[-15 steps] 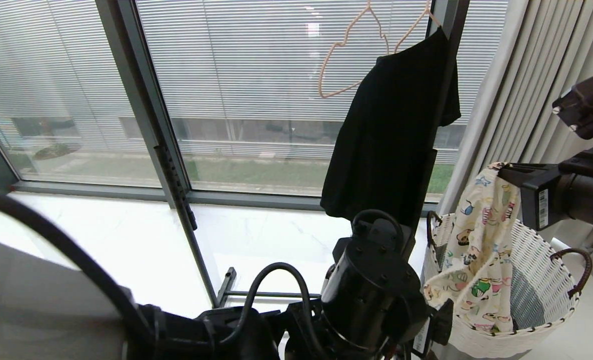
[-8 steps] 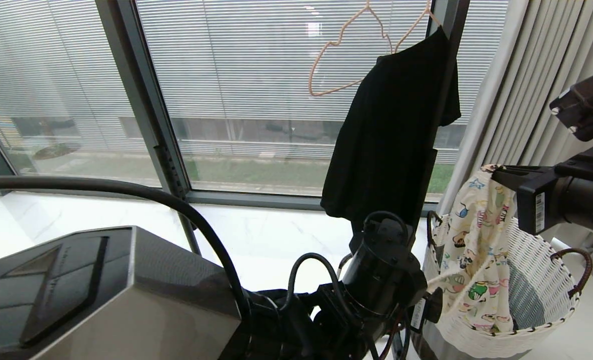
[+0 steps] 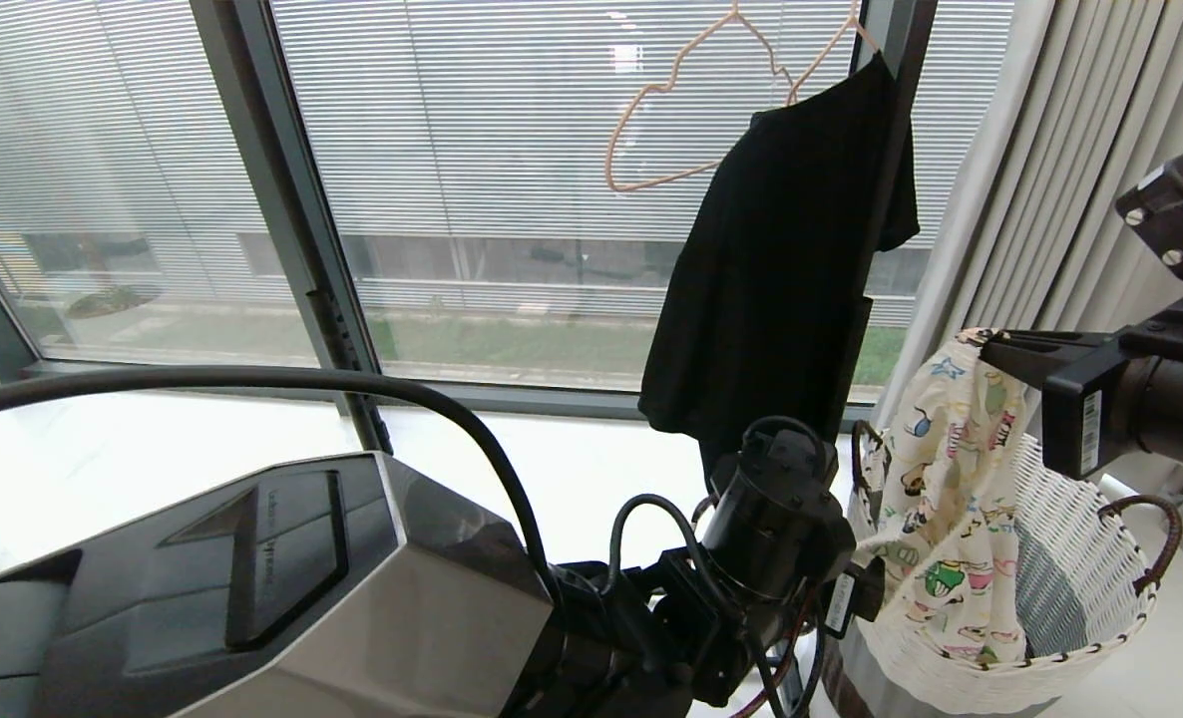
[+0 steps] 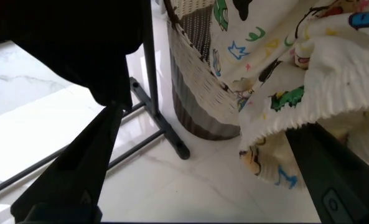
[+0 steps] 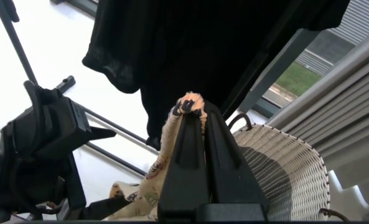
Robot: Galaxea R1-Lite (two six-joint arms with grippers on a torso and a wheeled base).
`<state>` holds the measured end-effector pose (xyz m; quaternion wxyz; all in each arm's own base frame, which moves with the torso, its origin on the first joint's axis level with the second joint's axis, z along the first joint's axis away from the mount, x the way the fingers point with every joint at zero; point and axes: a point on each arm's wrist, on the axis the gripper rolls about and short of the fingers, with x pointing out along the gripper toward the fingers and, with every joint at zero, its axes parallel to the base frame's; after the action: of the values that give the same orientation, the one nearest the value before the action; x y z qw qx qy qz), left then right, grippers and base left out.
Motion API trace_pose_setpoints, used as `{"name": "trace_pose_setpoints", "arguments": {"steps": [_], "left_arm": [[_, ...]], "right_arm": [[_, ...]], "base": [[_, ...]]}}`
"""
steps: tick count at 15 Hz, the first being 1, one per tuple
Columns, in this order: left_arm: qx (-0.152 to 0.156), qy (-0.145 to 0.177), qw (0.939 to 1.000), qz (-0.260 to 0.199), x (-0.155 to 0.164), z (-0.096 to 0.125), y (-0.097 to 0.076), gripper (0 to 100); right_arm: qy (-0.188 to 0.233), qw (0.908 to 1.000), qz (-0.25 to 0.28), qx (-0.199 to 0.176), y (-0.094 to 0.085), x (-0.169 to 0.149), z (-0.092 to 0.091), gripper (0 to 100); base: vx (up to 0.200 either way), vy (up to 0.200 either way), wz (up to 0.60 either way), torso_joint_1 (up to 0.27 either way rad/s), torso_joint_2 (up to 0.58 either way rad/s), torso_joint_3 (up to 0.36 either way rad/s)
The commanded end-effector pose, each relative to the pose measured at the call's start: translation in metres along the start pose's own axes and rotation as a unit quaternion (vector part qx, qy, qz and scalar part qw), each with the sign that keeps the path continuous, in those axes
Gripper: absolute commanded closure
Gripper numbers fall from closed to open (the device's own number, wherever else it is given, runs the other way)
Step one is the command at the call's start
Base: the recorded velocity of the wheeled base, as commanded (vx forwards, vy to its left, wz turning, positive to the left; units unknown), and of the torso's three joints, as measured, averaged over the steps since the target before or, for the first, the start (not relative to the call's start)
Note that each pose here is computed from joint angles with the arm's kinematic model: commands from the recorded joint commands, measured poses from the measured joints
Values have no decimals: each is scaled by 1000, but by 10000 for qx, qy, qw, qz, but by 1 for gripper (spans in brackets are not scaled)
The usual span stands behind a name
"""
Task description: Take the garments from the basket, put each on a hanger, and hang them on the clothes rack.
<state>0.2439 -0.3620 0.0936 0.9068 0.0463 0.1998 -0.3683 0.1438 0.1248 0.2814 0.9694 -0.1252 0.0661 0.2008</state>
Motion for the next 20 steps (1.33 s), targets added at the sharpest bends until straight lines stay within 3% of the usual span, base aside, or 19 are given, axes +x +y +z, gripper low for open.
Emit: {"name": "trace_pose_setpoints", "arguments": {"steps": [1,6,7,9,13,17,20], "left_arm": [[-4,2,10000,9,1,0,0,100],[-31,27,10000,77,-3,0,7,100],[-61,66,9998,162,-10,0,15,100],[-96,338,9986,383,-40,-9,37,100],[-108,362,9960,815,-135,-17,57,100],[299,-173,9906,1327,-214,-13,78,100],[451,-474,9798,1890,-234,13,105,100]], "right_arm": [[-2,10000,5,-4,0,0,0,100],[19,10000,8,-4,1,1,-1,100],[61,10000,22,18,2,5,-2,100],[237,9992,133,279,9,20,-7,100],[423,9966,407,586,41,66,-21,100],[287,9960,629,571,66,88,-24,100],[217,9961,617,600,65,87,-22,100]], "base": [[0,0,0,0,0,0],[0,0,0,0,0,0],[0,0,0,0,0,0],[0,0,0,0,0,0],[0,0,0,0,0,0],[0,0,0,0,0,0],[0,0,0,0,0,0]]}}
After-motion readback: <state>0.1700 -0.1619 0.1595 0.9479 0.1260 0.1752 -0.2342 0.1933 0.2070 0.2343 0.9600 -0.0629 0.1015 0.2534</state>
